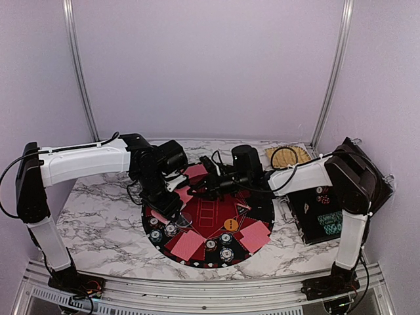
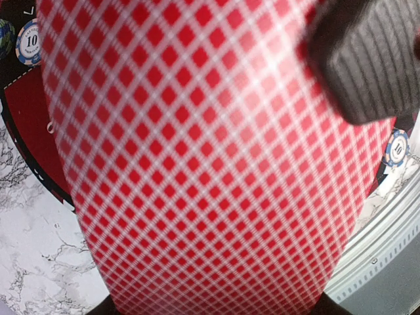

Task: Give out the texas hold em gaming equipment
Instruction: Pick up the poker card from the face-down deck piles.

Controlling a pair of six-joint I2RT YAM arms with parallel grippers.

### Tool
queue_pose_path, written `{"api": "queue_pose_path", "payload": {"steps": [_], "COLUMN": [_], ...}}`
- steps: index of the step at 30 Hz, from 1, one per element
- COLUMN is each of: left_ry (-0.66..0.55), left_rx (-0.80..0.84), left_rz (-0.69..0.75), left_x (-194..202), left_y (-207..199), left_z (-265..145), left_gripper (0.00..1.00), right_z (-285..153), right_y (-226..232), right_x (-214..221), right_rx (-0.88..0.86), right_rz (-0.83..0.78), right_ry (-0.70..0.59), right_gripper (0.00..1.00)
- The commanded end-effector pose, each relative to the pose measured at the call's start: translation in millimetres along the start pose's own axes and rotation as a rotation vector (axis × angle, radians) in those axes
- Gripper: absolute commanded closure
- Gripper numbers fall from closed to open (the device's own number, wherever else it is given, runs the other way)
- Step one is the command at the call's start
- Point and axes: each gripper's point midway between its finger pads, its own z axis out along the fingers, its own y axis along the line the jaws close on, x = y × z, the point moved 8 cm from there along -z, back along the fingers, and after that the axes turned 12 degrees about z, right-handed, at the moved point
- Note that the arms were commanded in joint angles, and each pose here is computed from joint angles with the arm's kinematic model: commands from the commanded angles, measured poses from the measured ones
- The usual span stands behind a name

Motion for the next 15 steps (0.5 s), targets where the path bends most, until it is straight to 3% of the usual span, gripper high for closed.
{"api": "queue_pose_path", "payload": {"steps": [1,15], "left_ry": [0.016,0.017], "left_rx": [-0.017,-0.023], "left_rz": [-0.01,-0.04], "left_x": [2,7], "left_y": [4,11], "left_z": [-2,0], "left_gripper": [0.65,0.65], "right_z": [-15,-40], "right_y": [22,23], "right_x": [-6,-12], "right_rx": [-0.051,-0.053], "right_rz": [-0.044,-0.036], "right_ry": [-0.041,-0.1], "right_gripper": [0.99,1.0]}}
